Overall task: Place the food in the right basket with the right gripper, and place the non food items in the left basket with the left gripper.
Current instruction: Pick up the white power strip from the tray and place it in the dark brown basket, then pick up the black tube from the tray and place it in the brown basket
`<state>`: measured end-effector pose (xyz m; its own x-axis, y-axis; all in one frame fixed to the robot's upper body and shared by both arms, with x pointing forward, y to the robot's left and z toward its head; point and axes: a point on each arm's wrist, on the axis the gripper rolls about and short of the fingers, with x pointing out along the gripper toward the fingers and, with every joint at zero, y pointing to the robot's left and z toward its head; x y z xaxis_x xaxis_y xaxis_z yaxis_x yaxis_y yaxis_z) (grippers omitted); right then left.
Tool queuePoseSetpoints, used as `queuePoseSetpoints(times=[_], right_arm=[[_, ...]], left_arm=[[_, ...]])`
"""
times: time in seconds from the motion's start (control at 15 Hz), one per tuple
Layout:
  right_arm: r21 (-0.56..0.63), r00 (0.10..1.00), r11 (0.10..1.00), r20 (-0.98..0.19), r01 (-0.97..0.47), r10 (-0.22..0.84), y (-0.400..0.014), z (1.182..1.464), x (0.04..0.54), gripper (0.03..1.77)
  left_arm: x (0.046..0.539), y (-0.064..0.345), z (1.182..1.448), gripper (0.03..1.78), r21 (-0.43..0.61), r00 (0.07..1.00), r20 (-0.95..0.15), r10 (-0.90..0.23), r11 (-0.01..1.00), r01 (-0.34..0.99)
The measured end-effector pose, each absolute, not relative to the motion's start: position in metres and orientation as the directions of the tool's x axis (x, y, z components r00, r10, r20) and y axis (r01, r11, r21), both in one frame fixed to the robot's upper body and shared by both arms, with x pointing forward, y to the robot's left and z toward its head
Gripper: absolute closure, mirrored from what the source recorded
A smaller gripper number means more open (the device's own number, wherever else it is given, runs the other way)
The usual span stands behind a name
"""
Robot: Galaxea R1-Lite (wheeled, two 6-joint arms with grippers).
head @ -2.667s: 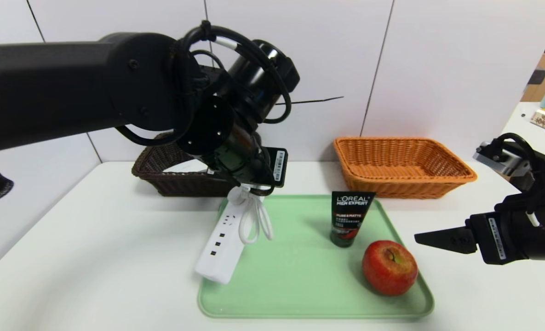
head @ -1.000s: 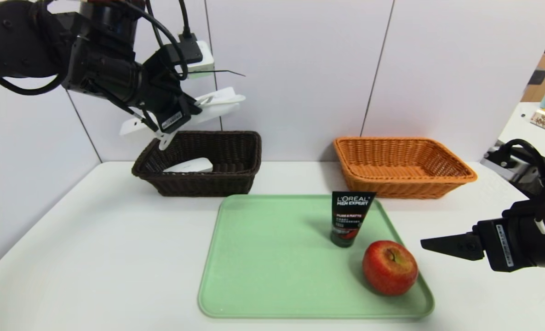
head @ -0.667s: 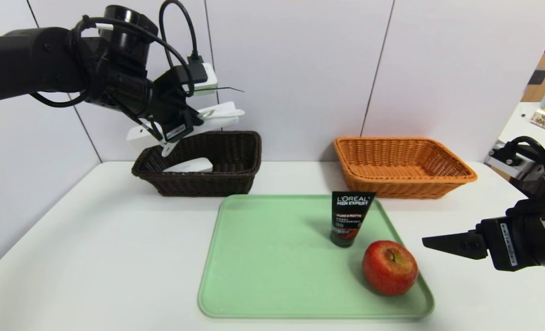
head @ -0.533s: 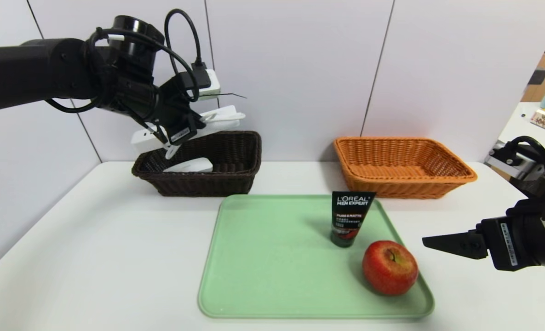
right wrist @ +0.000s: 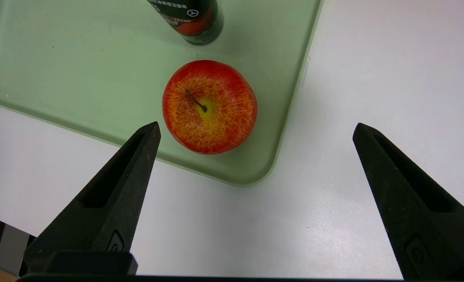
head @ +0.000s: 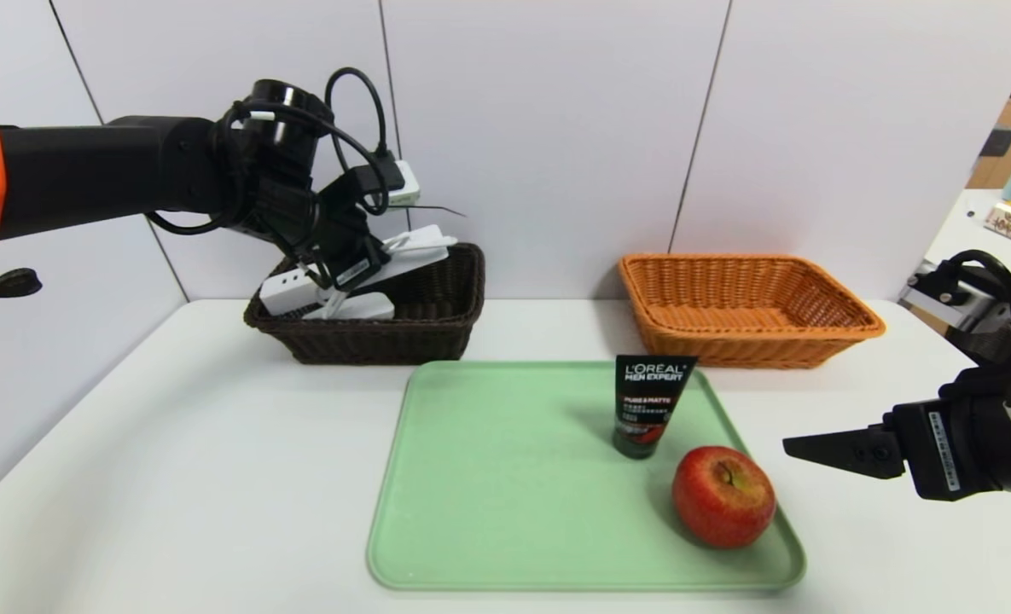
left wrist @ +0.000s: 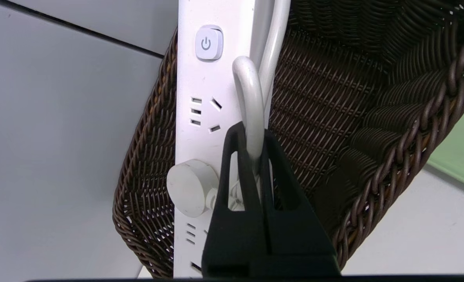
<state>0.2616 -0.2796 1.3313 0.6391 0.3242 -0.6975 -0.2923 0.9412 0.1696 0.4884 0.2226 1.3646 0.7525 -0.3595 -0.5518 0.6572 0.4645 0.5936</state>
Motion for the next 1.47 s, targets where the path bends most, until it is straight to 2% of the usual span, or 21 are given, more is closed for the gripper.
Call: queuePoseSetpoints(times=[0.13,0.33,0.47,0.73,0.93,1.13,1.27,1.47], right_arm=[[0.169,0.64,0.941,-0.696,-0.292,0.324,-0.28,1.332,0.262,0.1],[0.169,0.642,0.941,-0.695,-0.292,0.323,-0.28,1.332,0.262,0.1],[0.169,0.642,0.941,-0.694,-0.293,0.324,-0.28,1.332,0.261,0.1],[0.169,0.643,0.941,-0.693,-0.293,0.325,-0.28,1.333,0.261,0.1],[0.17,0.646,0.941,-0.69,-0.294,0.326,-0.28,1.333,0.26,0.1],[0.17,0.651,0.94,-0.684,-0.296,0.329,-0.28,1.336,0.26,0.1],[0.168,0.655,0.941,-0.682,-0.295,0.327,-0.28,1.336,0.26,0.1],[0.166,0.665,0.942,-0.674,-0.29,0.323,-0.281,1.339,0.26,0.1]], left_arm=[[0.49,0.223,1.363,1.73,0.59,0.752,-0.553,-0.359,0.469,0.657],[0.493,0.222,1.365,1.21,0.593,0.772,-0.521,-0.364,0.496,0.634],[0.493,0.222,1.369,0.95,0.595,0.786,-0.498,-0.366,0.515,0.617],[0.484,0.223,1.388,0.61,0.538,0.817,-0.442,-0.372,0.618,0.572],[0.468,0.224,1.41,0.45,0.436,0.84,-0.392,-0.376,0.728,0.529],[0.447,0.216,1.424,0.34,0.325,0.868,-0.392,-0.306,0.836,0.442],[0.432,0.208,1.427,0.29,0.212,0.849,-0.435,-0.301,0.881,0.422],[0.409,0.192,1.435,0.23,0.013,0.82,-0.452,-0.352,0.916,0.401]])
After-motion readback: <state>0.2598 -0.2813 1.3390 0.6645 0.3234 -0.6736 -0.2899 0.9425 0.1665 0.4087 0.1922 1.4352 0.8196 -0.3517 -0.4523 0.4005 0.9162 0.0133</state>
